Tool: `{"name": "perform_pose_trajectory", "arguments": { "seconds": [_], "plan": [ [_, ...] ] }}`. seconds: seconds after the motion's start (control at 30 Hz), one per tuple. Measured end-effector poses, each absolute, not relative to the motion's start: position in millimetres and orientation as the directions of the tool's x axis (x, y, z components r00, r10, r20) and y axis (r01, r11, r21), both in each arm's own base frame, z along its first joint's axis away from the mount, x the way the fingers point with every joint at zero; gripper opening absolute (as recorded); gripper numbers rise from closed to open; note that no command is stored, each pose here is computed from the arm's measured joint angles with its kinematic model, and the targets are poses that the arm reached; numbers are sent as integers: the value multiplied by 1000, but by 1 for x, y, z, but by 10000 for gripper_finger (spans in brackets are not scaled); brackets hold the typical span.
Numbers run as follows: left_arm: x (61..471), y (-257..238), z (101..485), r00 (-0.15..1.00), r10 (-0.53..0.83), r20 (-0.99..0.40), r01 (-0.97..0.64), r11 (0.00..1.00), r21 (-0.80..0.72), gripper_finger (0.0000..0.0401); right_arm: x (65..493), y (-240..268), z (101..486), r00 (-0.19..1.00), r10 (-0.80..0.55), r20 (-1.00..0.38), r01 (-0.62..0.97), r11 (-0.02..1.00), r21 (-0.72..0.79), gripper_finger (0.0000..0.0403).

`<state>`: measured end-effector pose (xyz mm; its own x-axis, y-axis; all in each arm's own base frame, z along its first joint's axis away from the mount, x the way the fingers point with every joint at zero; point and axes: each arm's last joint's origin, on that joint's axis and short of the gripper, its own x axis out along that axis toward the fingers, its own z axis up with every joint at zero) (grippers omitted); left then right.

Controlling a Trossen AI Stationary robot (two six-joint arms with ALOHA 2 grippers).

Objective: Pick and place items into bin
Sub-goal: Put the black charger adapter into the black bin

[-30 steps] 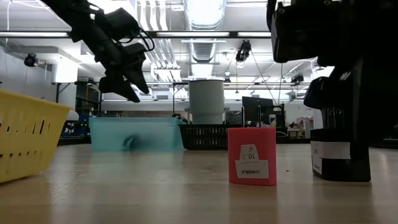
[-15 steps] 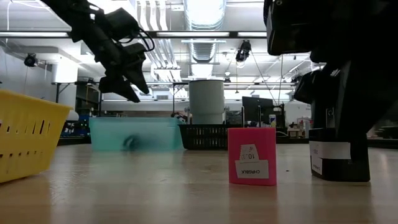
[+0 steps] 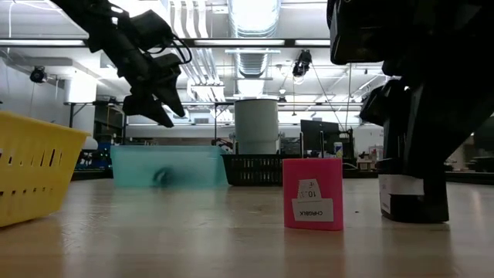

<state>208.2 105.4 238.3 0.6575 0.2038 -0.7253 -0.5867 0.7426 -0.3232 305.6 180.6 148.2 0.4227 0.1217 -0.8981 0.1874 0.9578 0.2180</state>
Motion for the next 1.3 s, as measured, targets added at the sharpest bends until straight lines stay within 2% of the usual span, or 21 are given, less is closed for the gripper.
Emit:
{"name": "perform_pose_trajectory", "arguments": {
  "seconds": [0.2, 0.43, 0.6, 0.97, 1.07, 1.3],
  "plan": [
    [208, 105, 238, 658, 204, -725, -584, 746, -320, 245, 306, 178, 150, 437, 87, -895, 247, 945, 212, 135],
    [208, 105, 238, 657, 204, -725, -586, 744, -322, 245, 315, 155, 174, 543, -29, -839, 337, 923, 187, 135],
    [208, 105, 238, 658, 204, -725, -586, 743, -322, 245, 323, 121, 189, 580, -73, -812, 369, 912, 181, 135],
    [208, 105, 239, 659, 204, -724, -588, 741, -326, 245, 344, 29, 216, 674, -207, -709, 360, 930, 70, 135],
    [208, 105, 238, 659, 204, -724, -588, 740, -326, 245, 346, 0, 216, 659, -242, -712, 396, 917, 55, 135],
    [208, 105, 238, 658, 203, -725, -588, 740, -326, 245, 343, -56, 210, 633, -220, -742, 459, 879, 131, 135]
  ]
}}
